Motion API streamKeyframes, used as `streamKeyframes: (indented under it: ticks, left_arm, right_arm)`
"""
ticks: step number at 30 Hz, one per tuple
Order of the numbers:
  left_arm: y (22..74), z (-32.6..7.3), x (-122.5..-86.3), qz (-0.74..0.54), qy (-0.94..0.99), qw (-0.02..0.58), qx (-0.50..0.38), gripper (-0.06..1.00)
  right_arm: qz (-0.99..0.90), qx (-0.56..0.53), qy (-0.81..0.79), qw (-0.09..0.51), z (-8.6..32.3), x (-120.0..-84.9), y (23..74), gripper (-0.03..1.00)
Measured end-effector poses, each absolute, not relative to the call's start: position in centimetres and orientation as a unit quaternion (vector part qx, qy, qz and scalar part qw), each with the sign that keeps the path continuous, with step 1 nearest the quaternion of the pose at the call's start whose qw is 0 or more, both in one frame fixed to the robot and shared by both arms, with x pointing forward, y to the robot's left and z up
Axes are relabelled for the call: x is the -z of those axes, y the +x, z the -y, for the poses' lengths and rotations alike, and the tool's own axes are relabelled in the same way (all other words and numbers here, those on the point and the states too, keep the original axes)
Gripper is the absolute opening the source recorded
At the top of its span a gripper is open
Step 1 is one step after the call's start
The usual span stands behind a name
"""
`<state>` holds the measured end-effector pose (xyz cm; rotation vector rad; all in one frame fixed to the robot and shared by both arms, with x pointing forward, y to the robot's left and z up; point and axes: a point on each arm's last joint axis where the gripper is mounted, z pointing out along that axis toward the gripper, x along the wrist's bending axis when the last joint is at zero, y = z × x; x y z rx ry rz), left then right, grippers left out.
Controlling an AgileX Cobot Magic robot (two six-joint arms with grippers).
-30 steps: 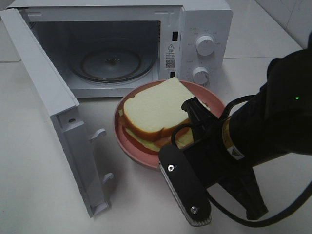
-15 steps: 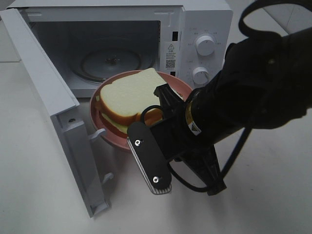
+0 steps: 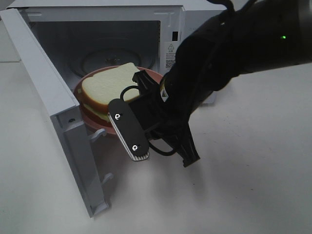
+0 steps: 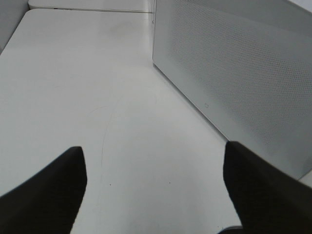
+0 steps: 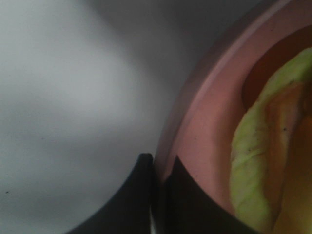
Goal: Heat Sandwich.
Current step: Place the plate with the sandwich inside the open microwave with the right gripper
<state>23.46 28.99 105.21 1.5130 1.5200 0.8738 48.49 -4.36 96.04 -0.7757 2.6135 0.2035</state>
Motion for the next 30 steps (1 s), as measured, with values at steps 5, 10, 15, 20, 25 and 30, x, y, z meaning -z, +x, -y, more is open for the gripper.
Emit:
streamKeyframes:
  ticks: [5,10,15,20,25,30]
  left_arm:
    - [23.5,-29.0,-105.2,-0.601,0.598,0.401,-0.346,0.71]
    - [23.5,-29.0,-105.2,-0.601,0.598,0.401,-0.346,0.71]
    - [23.5,-29.0,-105.2,-0.601,0.598,0.401,-0.346,0.71]
    - [23.5,-29.0,-105.2,-0.601,0.598,0.401,-0.346,0.71]
    - [23.5,-29.0,-105.2,-0.601,0.598,0.401,-0.346,0.71]
    - [23.5,-29.0,-105.2,-0.601,0.598,0.401,-0.346,0.71]
  right_arm:
    - [-0.94,-0.068,-0.269,0.2,3.5,-95.9,50.9,0.05]
    - [-0.944,-0.066,-0.251,0.204,3.2,-95.9,53.3,0.05]
    - [-0.945,-0.068,-0.25,0.201,1.8,-96.9,55.3,0.05]
    - [-0.944,-0.076,-0.245,0.207,0.8,-97.5,56.6,0.05]
    - [-0.94,-0.092,-0.239,0.224,-0.8,-97.4,58.6,0.05]
    - [-0.942,-0.092,-0.234,0.224,-1.7,-96.8,60.4,0.05]
